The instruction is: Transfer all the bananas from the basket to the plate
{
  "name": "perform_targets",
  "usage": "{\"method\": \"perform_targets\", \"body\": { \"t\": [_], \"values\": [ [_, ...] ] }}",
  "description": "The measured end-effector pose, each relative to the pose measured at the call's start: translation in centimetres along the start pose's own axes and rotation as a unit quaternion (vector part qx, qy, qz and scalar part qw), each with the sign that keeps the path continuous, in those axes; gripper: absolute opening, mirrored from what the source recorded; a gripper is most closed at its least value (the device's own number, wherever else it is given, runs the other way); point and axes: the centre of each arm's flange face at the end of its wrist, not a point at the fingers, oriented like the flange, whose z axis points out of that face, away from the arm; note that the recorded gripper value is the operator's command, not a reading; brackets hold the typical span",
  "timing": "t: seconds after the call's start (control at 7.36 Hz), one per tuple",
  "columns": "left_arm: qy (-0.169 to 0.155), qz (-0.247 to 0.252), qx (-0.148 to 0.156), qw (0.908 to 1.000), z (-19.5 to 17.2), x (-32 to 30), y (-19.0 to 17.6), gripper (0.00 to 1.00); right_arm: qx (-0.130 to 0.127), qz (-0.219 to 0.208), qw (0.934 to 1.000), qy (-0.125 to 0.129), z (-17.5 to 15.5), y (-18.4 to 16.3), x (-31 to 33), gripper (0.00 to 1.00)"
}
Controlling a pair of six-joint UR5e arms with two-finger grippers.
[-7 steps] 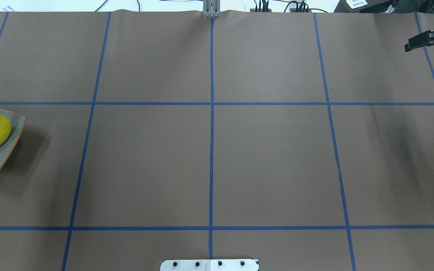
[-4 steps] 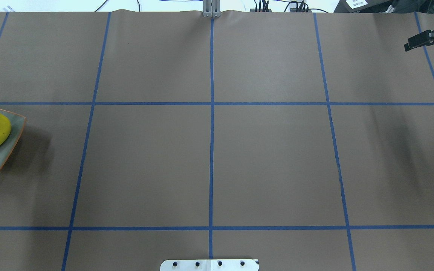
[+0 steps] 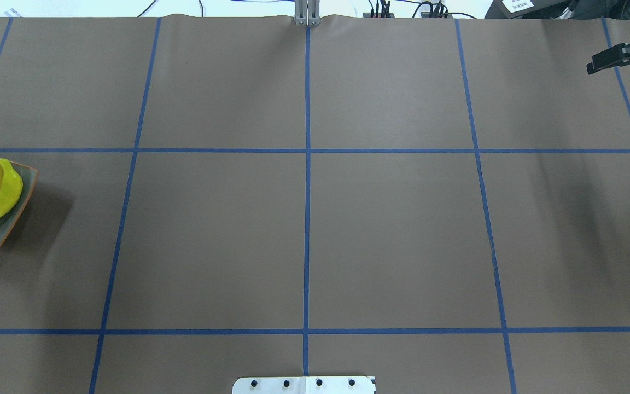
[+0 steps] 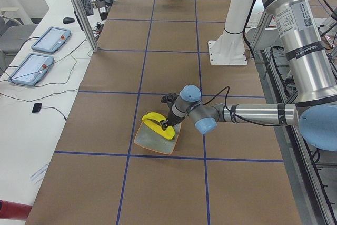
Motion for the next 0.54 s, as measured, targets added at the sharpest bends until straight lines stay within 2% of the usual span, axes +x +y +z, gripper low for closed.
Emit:
{"method": "perform_targets", "body": {
  "t": [0.27, 0.54],
  "values": [
    [0.001, -0.004, -0.007, 1.0, 0.8, 0.0, 0.6, 1.0, 0.0, 0.002, 1.0, 0.0, 0.0, 0.0, 0.0, 1.0],
    [0.009, -0.024, 0.01, 0.9996, 1.1, -0.3, -1.5, 1.0, -0.001, 0.003, 1.0, -0.003, -0.1, 0.0, 0.2, 1.0]
  ]
}}
